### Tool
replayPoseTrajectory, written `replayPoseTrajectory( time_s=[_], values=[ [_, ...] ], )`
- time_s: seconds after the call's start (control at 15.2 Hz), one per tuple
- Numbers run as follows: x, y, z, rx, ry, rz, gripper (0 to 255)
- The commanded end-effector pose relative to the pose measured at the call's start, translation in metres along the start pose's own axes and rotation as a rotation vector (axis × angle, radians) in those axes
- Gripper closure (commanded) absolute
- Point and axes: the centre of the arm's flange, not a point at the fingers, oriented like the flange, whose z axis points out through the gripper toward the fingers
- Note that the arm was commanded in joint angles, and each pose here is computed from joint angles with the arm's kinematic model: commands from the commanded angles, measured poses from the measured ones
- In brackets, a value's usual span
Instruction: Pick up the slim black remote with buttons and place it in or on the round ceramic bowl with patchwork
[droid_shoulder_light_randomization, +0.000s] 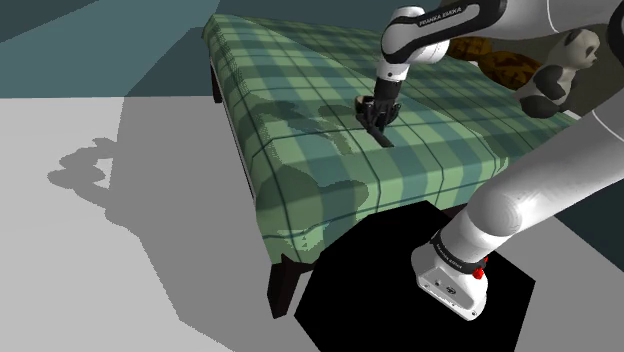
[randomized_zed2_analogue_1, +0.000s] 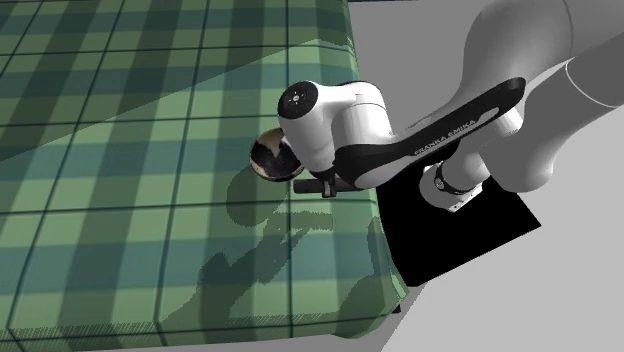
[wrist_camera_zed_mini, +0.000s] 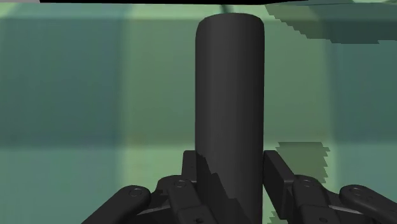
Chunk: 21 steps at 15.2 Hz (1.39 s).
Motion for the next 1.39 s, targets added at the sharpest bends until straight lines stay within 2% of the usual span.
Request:
replayPoseTrajectory(
  time_s=[0.0,1.12,1.32],
  values=[
    [-0.003,-0.001,-0.011,0.0,0.0,0.0,255],
    [-0.022,-0.004,-0.097,0.0,0.0,0.0,255],
    [0.01,0.018,-0.102,0.0,0.0,0.0,255]
  ],
)
